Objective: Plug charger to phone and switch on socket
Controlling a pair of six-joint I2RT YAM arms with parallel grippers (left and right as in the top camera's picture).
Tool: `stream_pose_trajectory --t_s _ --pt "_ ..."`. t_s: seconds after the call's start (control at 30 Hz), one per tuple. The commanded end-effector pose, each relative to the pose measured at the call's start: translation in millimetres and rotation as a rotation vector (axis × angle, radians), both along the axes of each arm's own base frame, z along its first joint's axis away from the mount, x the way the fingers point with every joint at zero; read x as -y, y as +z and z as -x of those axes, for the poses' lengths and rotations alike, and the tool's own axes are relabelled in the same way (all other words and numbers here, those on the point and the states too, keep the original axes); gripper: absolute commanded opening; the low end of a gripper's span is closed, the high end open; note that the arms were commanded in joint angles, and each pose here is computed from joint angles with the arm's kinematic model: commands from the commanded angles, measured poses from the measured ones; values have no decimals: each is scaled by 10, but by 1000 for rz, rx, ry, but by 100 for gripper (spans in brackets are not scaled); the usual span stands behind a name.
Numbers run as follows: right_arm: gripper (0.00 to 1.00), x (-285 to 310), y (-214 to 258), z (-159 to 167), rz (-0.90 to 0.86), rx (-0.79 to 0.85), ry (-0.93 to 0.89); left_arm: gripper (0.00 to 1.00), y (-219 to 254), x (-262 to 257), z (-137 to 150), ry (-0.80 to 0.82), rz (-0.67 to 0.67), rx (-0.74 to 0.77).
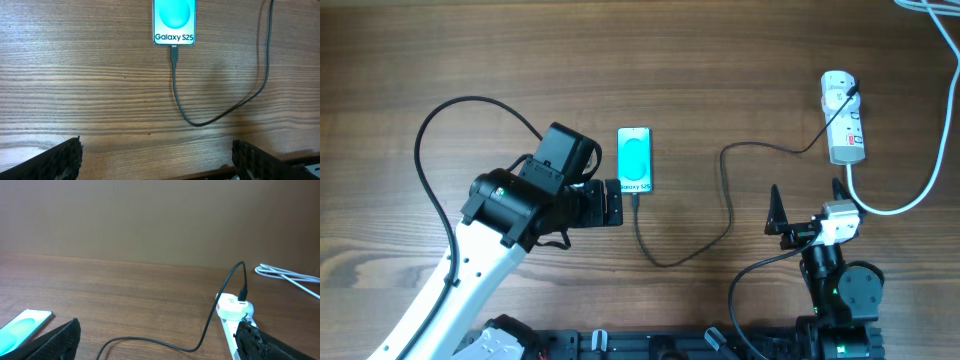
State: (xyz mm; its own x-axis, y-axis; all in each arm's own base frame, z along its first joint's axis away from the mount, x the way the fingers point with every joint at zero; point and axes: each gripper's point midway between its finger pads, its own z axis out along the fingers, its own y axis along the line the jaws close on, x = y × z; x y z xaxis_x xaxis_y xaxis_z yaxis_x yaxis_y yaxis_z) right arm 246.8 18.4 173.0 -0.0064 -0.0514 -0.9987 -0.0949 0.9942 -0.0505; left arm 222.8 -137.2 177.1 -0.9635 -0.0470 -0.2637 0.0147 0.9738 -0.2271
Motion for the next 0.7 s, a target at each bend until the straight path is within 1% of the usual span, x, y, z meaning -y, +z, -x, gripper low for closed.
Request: stream_pose_trajectory --t_s 0.0,0.17,0.2,0.23,0.37,0.43,0.5,0.53,0.57,0.63,0.67 --pt "100 44 23 4 12 15 -23 100 -22 -20 0 11 -14 2" --pt "100 44 23 4 13 15 -23 100 -22 -20 0 10 -14 2" --pt "100 44 23 4 13 15 -23 100 -26 -39 -3 6 -26 5" --pt "100 44 23 4 13 15 -23 100 -36 -135 -25 1 -84 25" --pt "100 44 23 4 13 15 -23 100 -35 -140 -25 5 -85 25" --pt "100 44 23 4 12 15 -23 100 -32 -143 40 2 -69 1" --pt "100 44 23 4 12 15 -23 100 28 -188 -68 38 -47 43" --pt "100 44 23 4 13 15 -23 100 94 -200 -176 36 -28 95" --pt "100 44 23 4 13 15 -23 100 200 -174 -328 -11 8 188" --pt "100 44 23 4 12 15 -23 100 295 -108 -475 -116 57 309" --pt "100 44 23 4 12 15 -23 100 308 -101 -507 -139 69 338"
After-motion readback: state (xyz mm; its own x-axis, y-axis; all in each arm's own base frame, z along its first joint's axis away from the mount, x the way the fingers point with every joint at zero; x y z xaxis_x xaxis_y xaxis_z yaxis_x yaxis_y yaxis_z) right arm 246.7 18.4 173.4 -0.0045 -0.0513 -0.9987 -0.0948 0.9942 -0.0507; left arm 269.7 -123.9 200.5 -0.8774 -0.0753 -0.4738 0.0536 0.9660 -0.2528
